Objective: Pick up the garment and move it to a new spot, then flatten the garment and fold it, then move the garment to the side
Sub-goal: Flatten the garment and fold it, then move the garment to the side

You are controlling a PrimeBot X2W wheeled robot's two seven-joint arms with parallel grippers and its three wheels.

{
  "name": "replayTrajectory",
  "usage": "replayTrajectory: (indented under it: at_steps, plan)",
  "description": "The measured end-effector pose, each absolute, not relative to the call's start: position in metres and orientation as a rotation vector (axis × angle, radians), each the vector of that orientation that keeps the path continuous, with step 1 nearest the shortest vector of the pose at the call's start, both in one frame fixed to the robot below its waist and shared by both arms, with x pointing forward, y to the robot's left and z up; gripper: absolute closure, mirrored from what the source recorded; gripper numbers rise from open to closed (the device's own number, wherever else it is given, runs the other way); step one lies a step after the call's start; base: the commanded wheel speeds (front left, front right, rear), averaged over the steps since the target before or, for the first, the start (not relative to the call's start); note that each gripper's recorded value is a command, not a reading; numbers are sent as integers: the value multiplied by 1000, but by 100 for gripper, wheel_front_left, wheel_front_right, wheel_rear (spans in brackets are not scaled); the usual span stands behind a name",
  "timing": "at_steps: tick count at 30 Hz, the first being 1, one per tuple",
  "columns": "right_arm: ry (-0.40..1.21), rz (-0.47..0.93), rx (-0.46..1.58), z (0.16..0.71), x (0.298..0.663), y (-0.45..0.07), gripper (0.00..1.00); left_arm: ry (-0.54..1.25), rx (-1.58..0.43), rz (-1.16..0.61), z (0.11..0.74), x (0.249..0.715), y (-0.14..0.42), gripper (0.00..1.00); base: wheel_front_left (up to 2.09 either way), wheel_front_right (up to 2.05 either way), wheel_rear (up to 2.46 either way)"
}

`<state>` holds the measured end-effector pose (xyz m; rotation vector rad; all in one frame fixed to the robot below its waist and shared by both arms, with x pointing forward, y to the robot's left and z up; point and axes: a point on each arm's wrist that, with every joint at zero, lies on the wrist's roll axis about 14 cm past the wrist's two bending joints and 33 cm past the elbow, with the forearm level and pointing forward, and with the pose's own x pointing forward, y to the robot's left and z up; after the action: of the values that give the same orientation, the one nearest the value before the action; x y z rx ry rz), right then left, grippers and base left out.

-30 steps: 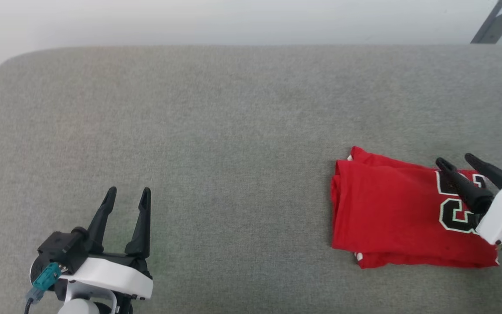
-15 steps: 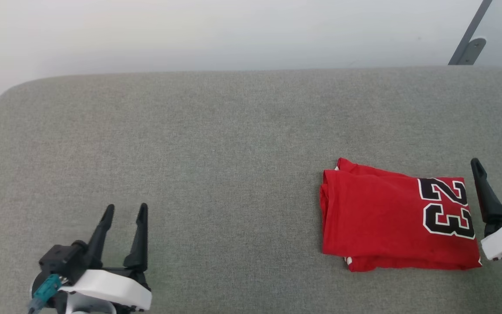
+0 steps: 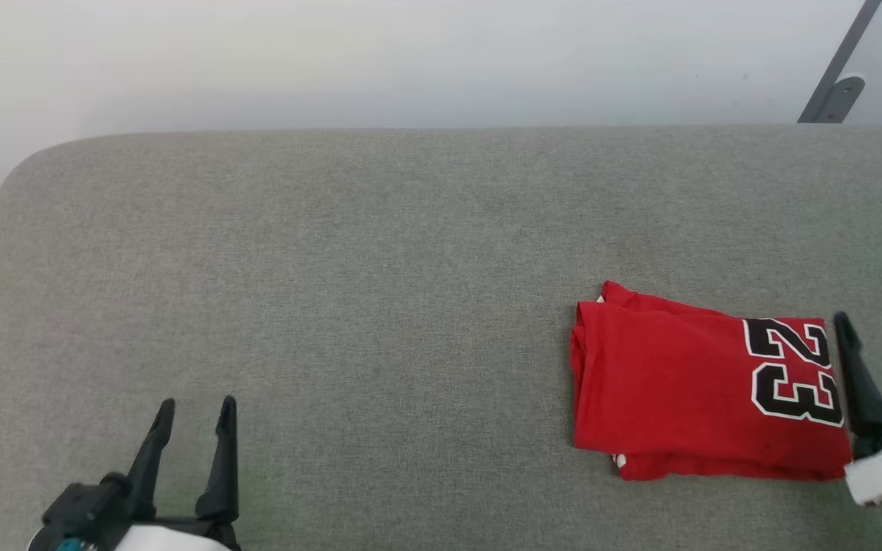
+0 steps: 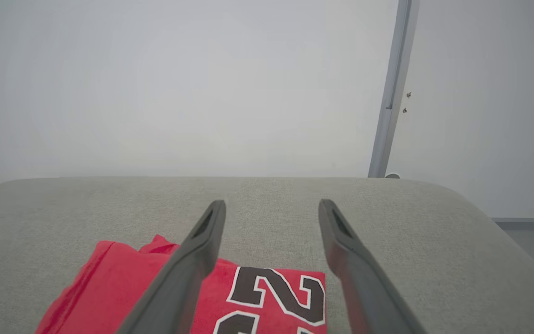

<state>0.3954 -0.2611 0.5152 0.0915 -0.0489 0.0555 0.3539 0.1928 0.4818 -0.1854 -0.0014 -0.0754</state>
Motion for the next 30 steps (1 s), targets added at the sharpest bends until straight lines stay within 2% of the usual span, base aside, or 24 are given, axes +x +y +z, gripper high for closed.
replayTrajectory:
  at_steps: [6, 17, 22, 26, 30]
  plan:
    - [-51, 7, 93, 511, 383, -270, 0, 0, -197, -33, 480, 346, 201, 0, 0, 0, 0]
    - [-4, 11, 91, 504, 378, -263, 0, -1, -190, -26, 480, 348, 202, 0, 0, 0, 0]
    - [172, 54, 47, 480, 383, -260, 0, -6, -187, -61, 482, 359, 192, 0, 0, 0, 0]
    - [389, 107, -19, 458, 382, -265, 0, -8, -174, -96, 482, 373, 186, 0, 0, 0, 0]
    - [539, 128, -56, 456, 391, -280, 0, -13, -164, -136, 482, 393, 176, 0, 0, 0, 0]
